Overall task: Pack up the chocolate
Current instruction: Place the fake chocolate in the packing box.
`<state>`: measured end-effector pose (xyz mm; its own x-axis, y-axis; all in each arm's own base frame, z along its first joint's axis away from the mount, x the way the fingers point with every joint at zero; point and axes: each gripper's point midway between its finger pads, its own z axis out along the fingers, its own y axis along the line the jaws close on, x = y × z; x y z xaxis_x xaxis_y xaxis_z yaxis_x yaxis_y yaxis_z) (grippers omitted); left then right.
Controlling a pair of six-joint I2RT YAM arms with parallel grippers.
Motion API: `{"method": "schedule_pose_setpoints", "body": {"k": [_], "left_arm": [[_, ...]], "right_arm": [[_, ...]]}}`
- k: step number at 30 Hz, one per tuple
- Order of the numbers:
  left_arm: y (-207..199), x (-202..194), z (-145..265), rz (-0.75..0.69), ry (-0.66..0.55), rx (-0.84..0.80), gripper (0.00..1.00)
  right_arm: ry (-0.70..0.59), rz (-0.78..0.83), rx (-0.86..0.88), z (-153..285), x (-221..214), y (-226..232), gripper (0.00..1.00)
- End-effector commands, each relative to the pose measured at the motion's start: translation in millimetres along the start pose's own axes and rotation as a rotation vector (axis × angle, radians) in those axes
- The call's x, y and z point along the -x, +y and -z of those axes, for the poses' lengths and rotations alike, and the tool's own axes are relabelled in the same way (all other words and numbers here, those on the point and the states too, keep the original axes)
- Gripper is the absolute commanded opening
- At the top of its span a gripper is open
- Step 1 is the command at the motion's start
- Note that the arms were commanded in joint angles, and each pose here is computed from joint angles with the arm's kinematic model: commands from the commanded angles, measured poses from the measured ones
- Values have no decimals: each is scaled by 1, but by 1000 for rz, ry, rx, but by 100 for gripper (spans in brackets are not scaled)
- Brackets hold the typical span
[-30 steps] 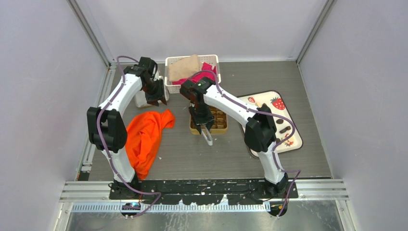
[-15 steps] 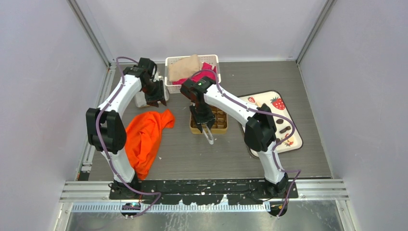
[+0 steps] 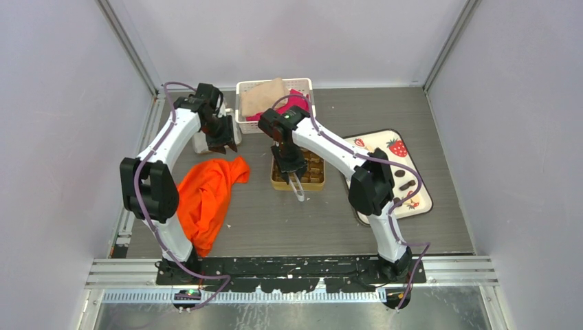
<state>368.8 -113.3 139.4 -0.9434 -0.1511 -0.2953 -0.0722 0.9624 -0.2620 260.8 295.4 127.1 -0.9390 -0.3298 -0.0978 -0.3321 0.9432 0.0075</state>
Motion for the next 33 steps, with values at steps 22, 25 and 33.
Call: {"method": "schedule_pose_setpoints", "body": {"k": [22, 25, 33], "left_arm": [[-6, 5, 18, -27, -54, -39, 42], [-6, 5, 17, -26, -53, -41, 42], [-6, 5, 17, -21, -54, -38, 42]], "right_arm": [[-41, -23, -21, -3, 15, -2, 36], [-44, -22, -16, -1, 15, -1, 40], [-43, -18, -13, -2, 15, 0, 46]]}}
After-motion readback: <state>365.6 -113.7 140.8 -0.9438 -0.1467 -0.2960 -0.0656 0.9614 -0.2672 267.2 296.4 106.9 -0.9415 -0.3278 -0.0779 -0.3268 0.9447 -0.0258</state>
